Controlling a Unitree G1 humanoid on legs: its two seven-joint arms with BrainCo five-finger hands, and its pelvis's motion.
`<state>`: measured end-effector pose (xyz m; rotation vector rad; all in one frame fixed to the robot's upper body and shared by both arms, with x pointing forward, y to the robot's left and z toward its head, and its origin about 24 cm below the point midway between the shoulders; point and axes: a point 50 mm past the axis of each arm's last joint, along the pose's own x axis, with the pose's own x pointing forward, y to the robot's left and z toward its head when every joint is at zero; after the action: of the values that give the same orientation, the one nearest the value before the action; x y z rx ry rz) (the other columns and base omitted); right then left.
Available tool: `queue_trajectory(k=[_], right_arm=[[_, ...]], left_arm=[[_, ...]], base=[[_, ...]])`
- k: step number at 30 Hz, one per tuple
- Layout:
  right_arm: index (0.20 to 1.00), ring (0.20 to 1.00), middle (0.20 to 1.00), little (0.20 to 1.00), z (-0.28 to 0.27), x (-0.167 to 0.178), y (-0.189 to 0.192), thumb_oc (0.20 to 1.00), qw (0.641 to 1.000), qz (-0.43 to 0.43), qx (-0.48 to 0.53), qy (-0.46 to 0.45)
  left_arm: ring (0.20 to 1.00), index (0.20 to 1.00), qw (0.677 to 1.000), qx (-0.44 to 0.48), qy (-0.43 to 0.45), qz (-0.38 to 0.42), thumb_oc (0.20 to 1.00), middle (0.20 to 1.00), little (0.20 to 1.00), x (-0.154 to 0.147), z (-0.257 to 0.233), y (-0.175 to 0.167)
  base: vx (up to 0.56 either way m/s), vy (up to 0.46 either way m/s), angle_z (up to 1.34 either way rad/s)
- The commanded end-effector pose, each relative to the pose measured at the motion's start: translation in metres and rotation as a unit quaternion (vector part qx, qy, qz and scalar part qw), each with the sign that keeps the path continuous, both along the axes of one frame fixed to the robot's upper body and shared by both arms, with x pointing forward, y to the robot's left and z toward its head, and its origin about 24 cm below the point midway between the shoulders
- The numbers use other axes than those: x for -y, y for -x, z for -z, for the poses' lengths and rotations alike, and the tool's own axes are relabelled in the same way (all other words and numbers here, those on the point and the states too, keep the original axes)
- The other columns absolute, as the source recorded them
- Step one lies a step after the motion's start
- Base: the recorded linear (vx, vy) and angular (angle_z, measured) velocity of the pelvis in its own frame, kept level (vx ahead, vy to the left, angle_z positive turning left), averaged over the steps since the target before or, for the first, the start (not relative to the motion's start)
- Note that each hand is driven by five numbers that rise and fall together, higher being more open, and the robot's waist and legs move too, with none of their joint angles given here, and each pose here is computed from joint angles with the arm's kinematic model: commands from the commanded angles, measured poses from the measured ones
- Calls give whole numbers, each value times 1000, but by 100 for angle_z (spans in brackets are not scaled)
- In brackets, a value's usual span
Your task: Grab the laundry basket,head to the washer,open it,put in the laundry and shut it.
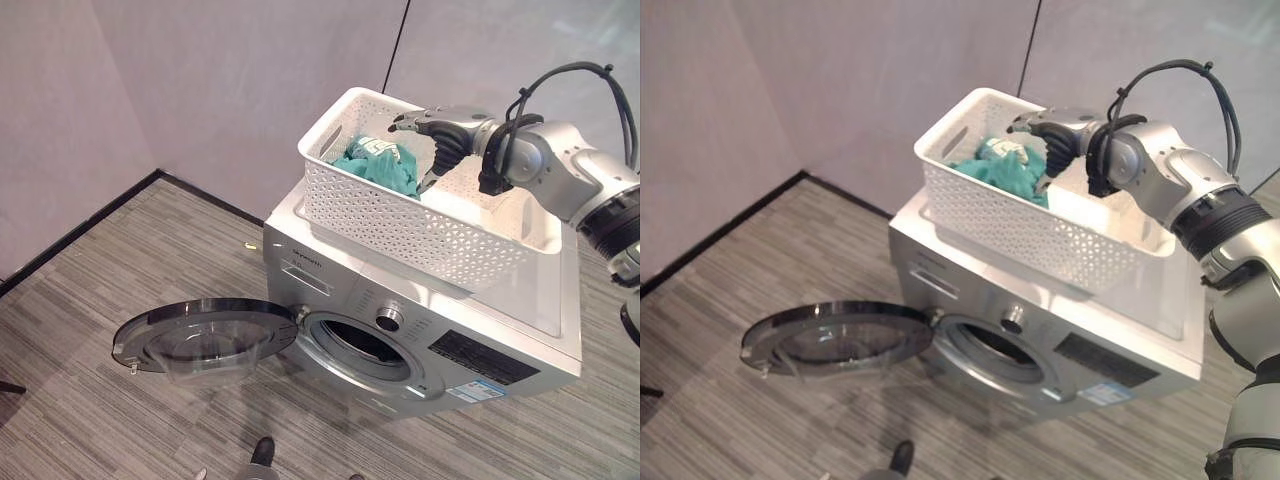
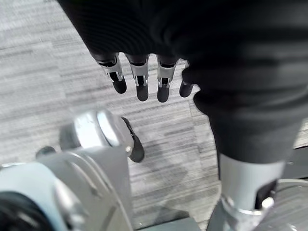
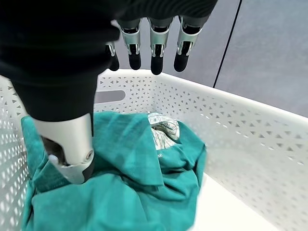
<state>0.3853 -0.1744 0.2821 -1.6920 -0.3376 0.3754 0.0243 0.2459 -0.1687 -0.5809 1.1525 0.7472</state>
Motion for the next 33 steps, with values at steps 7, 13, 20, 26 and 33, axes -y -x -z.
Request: queue_trajectory(k=[7, 13, 20, 26, 33], right_arm=[[1000, 1000, 1000, 1000, -59, -2, 9, 1000, 989, 17, 111, 94], [1000, 1000, 1000, 1000, -51, -12, 10, 1000, 983, 3, 99, 153], [1000, 1000, 1000, 1000, -30, -21, 10, 1000, 964, 1, 35, 265], [1000, 1000, 1000, 1000, -21, -19, 9, 1000, 958, 6, 18, 285], [200, 200, 200, 200, -20, -18, 5, 200, 958, 18, 25, 284]], left_arm=[[1000, 1000, 1000, 22, -12, 3, 1000, 1000, 1000, -9, -4, -21], [1000, 1000, 999, 41, -9, 5, 1000, 1000, 1000, -6, -5, -35], [1000, 1000, 997, 71, -6, 31, 1000, 1000, 1000, -11, -10, -53], [1000, 1000, 996, 77, -3, 39, 1000, 1000, 1000, -10, -11, -59], [1000, 1000, 998, 63, 6, 31, 1000, 1000, 1000, -2, -7, -56]], base=[[-11, 19, 10], [17, 31, 7], [39, 17, -1], [0, 0, 0], [-5, 2, -3]])
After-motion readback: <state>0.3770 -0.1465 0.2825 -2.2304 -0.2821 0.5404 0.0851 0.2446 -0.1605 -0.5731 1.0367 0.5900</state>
